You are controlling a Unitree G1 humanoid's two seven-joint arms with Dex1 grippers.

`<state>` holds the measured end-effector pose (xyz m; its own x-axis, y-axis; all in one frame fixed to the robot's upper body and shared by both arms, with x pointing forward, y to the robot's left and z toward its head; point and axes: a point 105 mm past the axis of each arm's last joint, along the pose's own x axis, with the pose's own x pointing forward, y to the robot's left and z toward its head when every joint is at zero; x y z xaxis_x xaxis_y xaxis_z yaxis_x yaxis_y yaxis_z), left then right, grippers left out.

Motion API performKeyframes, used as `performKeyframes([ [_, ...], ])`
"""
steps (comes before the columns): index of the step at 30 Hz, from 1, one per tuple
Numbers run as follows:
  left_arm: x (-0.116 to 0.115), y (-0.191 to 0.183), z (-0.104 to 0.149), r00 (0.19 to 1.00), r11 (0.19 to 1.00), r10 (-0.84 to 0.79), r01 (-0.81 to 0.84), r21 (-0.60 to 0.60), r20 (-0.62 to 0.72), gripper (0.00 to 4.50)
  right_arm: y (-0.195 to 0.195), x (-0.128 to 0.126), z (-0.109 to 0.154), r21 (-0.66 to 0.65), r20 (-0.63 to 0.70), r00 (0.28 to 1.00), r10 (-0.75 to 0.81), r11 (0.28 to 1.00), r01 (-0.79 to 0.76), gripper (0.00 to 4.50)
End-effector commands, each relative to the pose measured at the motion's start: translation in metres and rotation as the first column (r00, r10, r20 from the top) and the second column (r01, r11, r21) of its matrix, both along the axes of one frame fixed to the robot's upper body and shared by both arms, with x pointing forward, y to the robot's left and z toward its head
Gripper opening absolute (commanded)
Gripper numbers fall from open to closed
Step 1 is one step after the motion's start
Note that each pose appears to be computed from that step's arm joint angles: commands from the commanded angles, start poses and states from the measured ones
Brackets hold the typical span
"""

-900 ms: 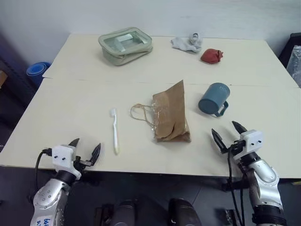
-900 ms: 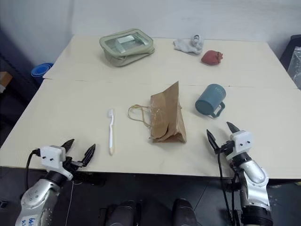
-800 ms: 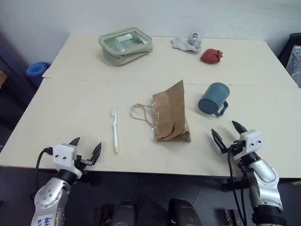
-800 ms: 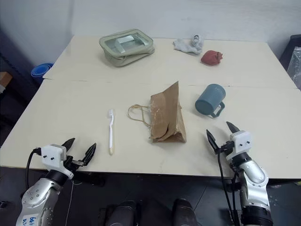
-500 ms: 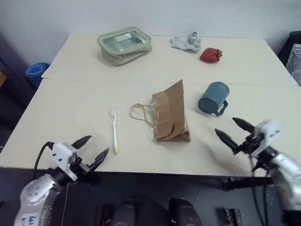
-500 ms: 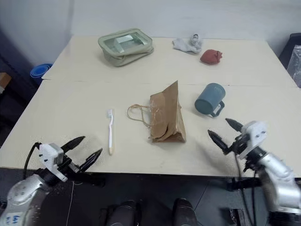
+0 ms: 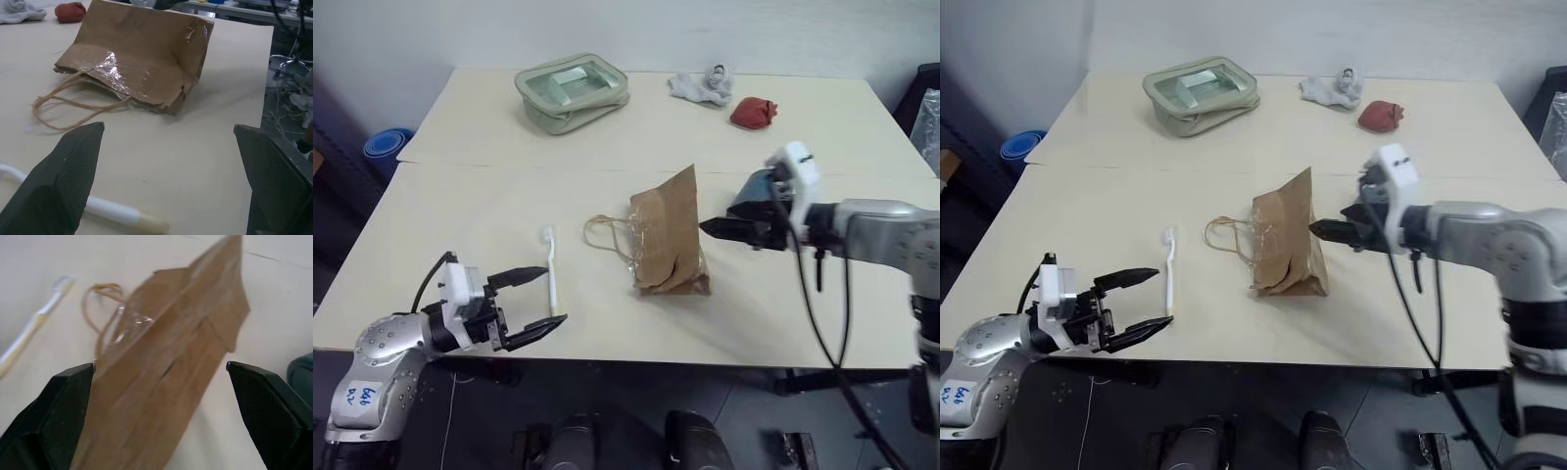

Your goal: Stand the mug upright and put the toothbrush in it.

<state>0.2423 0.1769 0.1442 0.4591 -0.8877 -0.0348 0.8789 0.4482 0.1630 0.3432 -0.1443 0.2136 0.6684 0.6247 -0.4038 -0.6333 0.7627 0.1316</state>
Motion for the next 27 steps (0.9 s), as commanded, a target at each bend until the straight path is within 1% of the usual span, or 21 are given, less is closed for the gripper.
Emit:
performKeyframes([
  [1,-0.008,-0.009,0.001,0.999,1.0,-0.003,0.003,0.0,0.033,4.5,0.012,0.006,-0.004,-0.017,-0.039,0.999,-0.003,1.0,0.002,4.48],
  [5,-0.01,-0.011,0.0,0.999,1.0,0.015,-0.014,-0.01,0.038,4.5,0.015,0.011,-0.017,-0.057,-0.064,0.998,-0.024,0.998,0.021,4.48],
  [8,-0.01,-0.012,0.001,0.999,1.0,0.023,-0.022,-0.014,0.045,4.5,0.012,0.016,-0.017,-0.06,-0.071,0.996,-0.054,0.997,0.05,3.94],
  [9,-0.01,-0.013,0.001,0.998,1.0,0.026,-0.025,-0.014,0.049,4.5,0.012,0.015,-0.015,-0.054,-0.082,0.996,-0.046,0.998,0.042,3.65],
  [10,-0.009,-0.013,0.002,0.998,0.999,0.03,-0.029,-0.015,0.053,4.5,0.013,0.014,-0.014,-0.049,-0.087,0.995,-0.041,0.998,0.037,3.46],
  [12,-0.008,-0.012,0.001,0.998,0.999,0.034,-0.033,-0.016,0.057,4.5,0.013,0.013,-0.012,-0.047,-0.092,0.995,-0.035,0.998,0.031,2.63],
  [13,-0.007,-0.012,0.001,0.998,0.999,0.035,-0.034,-0.015,0.058,4.5,0.013,0.012,-0.012,-0.045,-0.098,0.995,-0.026,0.999,0.022,2.37],
  [16,-0.004,-0.013,0.0,0.997,0.999,0.036,-0.035,-0.012,0.064,4.5,0.014,0.009,-0.012,-0.029,-0.113,0.993,-0.01,1.0,0.007,1.34],
  [17,-0.004,-0.013,0.001,0.997,0.999,0.036,-0.036,-0.013,0.067,4.5,0.015,0.008,-0.012,-0.02,-0.115,0.993,-0.007,1.0,0.005,1.13],
  [18,-0.003,-0.014,0.001,0.997,0.999,0.037,-0.036,-0.014,0.07,4.5,0.016,0.008,-0.009,0.004,-0.109,0.994,-0.001,1.0,0.001,0.59],
  [19,-0.002,-0.014,0.002,0.997,0.999,0.037,-0.036,-0.016,0.072,4.5,0.017,0.007,-0.004,0.046,-0.107,0.994,0.012,0.999,-0.007,0.41],
  [20,-0.001,-0.014,0.003,0.996,0.999,0.041,-0.04,-0.022,0.076,4.5,0.018,0.005,0.002,0.095,-0.097,0.995,0.036,0.995,-0.026,0.05],
  [22,0.002,-0.012,0.008,0.994,0.996,0.065,-0.059,-0.062,0.085,4.5,0.018,-0.004,0.022,0.224,-0.061,0.991,0.118,0.969,-0.101,0.02],
  [23,0.005,-0.011,0.013,0.993,0.993,0.08,-0.072,-0.092,0.09,4.5,0.013,-0.006,0.033,0.295,-0.037,0.99,0.133,0.949,-0.116,0.02],
  [24,0.006,-0.01,0.016,0.992,0.991,0.09,-0.079,-0.112,0.093,4.5,0.008,-0.008,0.04,0.339,-0.023,0.99,0.138,0.933,-0.122,0.02],
  [27,0.007,-0.011,0.025,0.992,0.986,0.082,-0.067,-0.151,0.096,4.5,-0.032,-0.009,0.068,0.462,0.088,0.994,0.064,0.882,-0.098,0.02],
])
